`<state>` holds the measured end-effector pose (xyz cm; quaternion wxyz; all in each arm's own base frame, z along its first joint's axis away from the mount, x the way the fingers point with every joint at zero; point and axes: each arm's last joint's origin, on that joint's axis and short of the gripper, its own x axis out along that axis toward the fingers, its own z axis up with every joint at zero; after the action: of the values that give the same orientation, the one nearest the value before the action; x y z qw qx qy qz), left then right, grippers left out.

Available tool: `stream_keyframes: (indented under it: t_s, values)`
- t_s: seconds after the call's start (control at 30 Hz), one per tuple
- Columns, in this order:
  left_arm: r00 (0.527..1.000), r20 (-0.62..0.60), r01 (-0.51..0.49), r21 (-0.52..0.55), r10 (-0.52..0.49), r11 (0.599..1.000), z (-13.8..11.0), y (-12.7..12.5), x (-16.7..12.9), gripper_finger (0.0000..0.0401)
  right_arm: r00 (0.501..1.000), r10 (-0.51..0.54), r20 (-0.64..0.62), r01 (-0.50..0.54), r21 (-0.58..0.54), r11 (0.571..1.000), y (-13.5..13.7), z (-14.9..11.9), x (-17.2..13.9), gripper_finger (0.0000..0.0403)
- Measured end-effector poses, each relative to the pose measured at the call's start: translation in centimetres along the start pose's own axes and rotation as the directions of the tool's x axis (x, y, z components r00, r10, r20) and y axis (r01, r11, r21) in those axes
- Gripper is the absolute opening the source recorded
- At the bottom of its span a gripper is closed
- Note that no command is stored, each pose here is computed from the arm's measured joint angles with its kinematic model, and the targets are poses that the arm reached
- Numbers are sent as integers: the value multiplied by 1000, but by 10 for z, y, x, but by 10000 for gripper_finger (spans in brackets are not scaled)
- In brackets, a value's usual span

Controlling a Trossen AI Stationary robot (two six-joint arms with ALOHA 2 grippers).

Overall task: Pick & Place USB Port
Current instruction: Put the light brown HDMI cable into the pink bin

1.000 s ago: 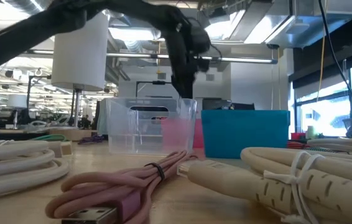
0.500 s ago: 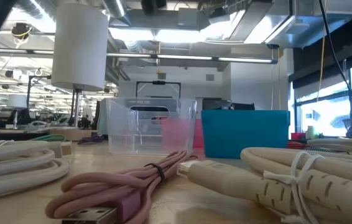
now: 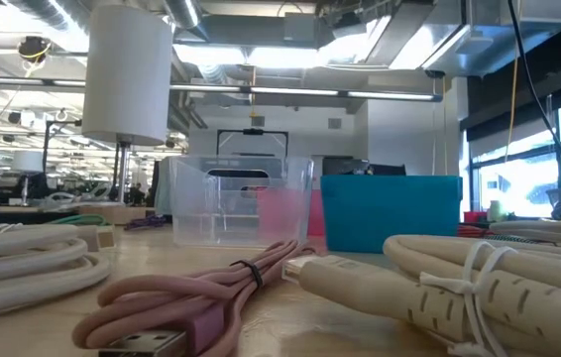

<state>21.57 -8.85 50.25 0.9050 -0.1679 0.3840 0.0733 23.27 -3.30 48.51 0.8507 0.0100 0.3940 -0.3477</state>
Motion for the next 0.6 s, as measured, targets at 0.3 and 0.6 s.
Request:
stream_keyframes:
  t_s: [0.3,0.6]
  values:
    - [989,-105,-112,-95,102,989,-26,-67,69,184,998,62,-13,-63,-87,994,0,-1,-2,198]
    - [908,-403,-114,14,110,993,-61,-112,153,184,995,99,-20,-101,-112,989,0,-2,-4,197]
